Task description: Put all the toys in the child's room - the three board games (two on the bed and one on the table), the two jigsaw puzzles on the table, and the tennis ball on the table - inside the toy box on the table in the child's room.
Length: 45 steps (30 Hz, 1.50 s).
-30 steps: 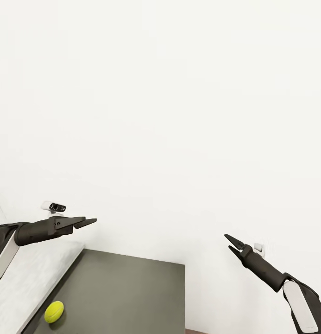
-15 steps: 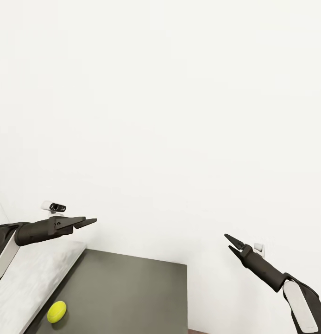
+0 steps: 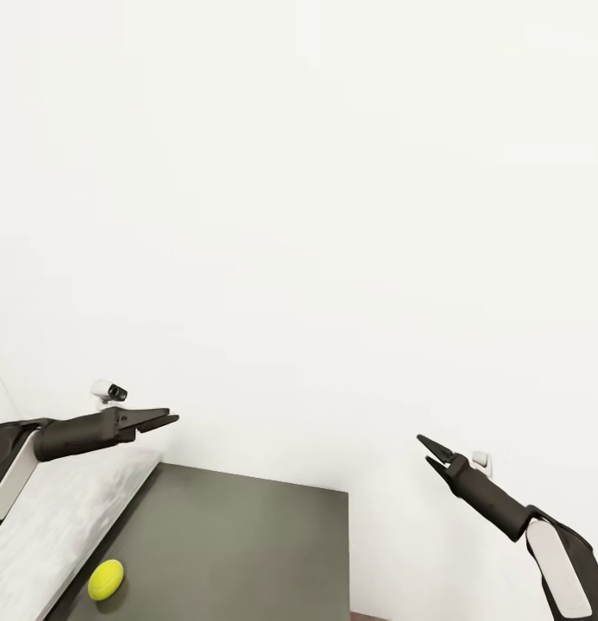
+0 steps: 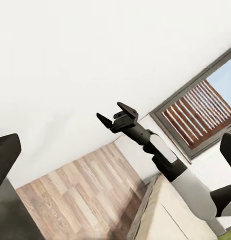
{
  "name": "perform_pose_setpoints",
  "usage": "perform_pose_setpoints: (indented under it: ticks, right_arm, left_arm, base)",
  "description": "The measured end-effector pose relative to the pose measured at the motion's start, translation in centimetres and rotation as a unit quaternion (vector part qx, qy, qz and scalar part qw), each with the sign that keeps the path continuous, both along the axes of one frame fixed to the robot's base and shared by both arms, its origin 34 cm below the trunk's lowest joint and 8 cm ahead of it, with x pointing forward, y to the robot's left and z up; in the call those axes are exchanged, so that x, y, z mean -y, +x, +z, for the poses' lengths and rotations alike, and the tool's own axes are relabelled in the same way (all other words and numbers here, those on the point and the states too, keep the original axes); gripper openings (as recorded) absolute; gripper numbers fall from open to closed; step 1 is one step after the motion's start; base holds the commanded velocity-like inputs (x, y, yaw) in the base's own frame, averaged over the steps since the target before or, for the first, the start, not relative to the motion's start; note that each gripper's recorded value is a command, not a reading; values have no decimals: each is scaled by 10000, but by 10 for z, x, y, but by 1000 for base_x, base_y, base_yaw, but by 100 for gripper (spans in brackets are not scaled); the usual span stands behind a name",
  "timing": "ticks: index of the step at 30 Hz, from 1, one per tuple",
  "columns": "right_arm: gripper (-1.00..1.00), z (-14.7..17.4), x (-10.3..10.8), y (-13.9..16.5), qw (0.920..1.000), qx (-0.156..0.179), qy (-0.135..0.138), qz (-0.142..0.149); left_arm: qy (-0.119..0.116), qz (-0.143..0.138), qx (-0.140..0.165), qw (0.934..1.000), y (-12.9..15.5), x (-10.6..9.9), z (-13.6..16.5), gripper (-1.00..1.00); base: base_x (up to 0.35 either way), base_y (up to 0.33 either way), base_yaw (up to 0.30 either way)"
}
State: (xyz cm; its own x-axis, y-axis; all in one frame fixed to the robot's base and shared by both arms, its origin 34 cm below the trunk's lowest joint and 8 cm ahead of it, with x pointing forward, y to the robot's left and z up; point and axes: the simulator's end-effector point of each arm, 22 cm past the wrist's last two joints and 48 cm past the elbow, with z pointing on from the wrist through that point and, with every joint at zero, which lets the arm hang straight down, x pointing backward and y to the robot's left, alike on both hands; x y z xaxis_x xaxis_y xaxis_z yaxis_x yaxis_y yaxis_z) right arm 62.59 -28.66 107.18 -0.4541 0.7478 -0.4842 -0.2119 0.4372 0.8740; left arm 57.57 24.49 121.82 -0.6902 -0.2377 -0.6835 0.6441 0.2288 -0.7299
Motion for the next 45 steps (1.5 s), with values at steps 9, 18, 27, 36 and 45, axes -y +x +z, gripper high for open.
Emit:
perform_pose_setpoints:
  ticks: [9, 18, 27, 36, 45]
  right_arm:
    - [100, 9, -16, 10, 9945, -400, -963, -69]
    - [100, 20, -57, 5, 9735, -656, -2186, 112]
    - [100, 2, -100, -13, 9548, -961, -2724, 705]
    - [100, -23, -161, -30, 9225, -1322, -3449, 1122]
    - [100, -24, -169, -33, 9216, -1399, -3424, 1177]
  left_arm:
    - [1509, 1349, -549, 9778, 50, -36, -71, 100]
    - [2721, 2570, -1085, 9209, 87, -64, -134, 100]
    - [3726, 3396, -1821, 8442, 91, -83, -201, 100]
    - [4226, 3461, -2649, 7946, 63, -111, -270, 100]
    - [4503, 3423, -2877, 7729, 47, -124, -296, 100]
  base:
    - [0, 0, 0]
    - [0, 0, 0]
    - [0, 0, 0]
    - [0, 0, 0]
    - [0, 0, 0]
